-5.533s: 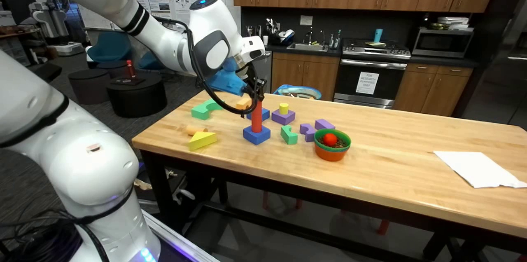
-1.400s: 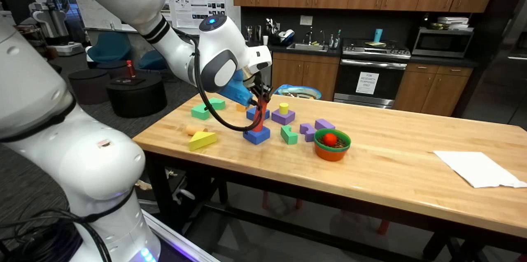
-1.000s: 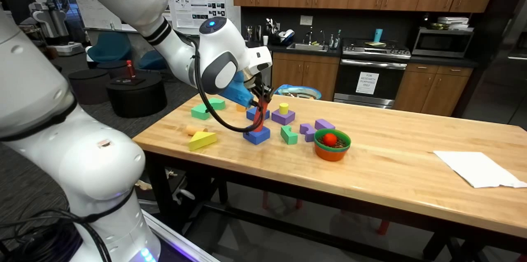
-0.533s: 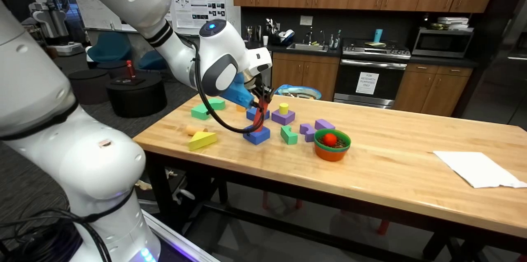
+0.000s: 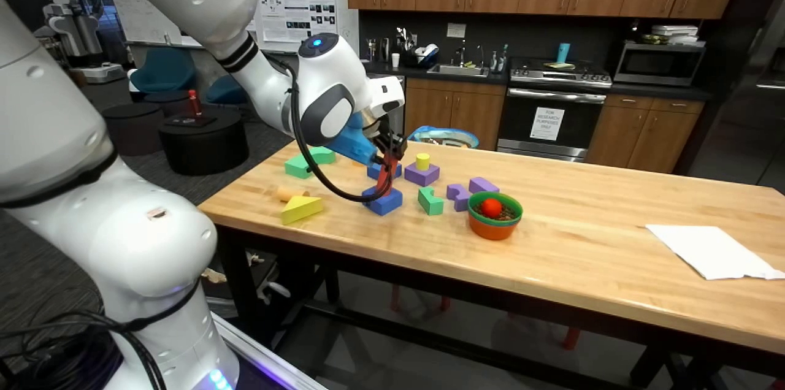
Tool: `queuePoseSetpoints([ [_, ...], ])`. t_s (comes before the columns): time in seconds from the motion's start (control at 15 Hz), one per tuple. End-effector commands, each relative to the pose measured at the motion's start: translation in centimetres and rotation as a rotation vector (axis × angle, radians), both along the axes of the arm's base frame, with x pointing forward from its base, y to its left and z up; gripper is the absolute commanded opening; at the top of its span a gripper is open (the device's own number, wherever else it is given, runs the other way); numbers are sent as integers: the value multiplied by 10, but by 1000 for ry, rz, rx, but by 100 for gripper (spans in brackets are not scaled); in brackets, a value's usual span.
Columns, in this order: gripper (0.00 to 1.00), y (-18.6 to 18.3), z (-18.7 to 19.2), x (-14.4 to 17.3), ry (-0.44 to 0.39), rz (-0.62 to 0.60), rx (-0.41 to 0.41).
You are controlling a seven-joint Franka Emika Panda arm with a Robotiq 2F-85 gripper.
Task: Pick up the blue block on the left, move it to the right and then put the orange cylindrical block in the center of the blue block
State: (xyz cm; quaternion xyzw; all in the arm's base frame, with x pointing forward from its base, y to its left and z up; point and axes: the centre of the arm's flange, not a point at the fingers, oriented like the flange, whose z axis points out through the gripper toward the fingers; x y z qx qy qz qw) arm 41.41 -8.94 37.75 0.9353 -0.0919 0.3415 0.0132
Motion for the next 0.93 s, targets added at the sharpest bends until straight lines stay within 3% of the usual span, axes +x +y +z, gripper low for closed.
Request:
queuePoseSetpoints([
  [0.0, 81, 12, -40, -66, 50, 9, 0],
  [0.2, 100, 12, -52, -67, 64, 1, -12],
  [0.4, 100, 12, -61, -68, 58, 6, -27],
  [0.87, 100, 25, -49, -63, -45, 116, -104],
])
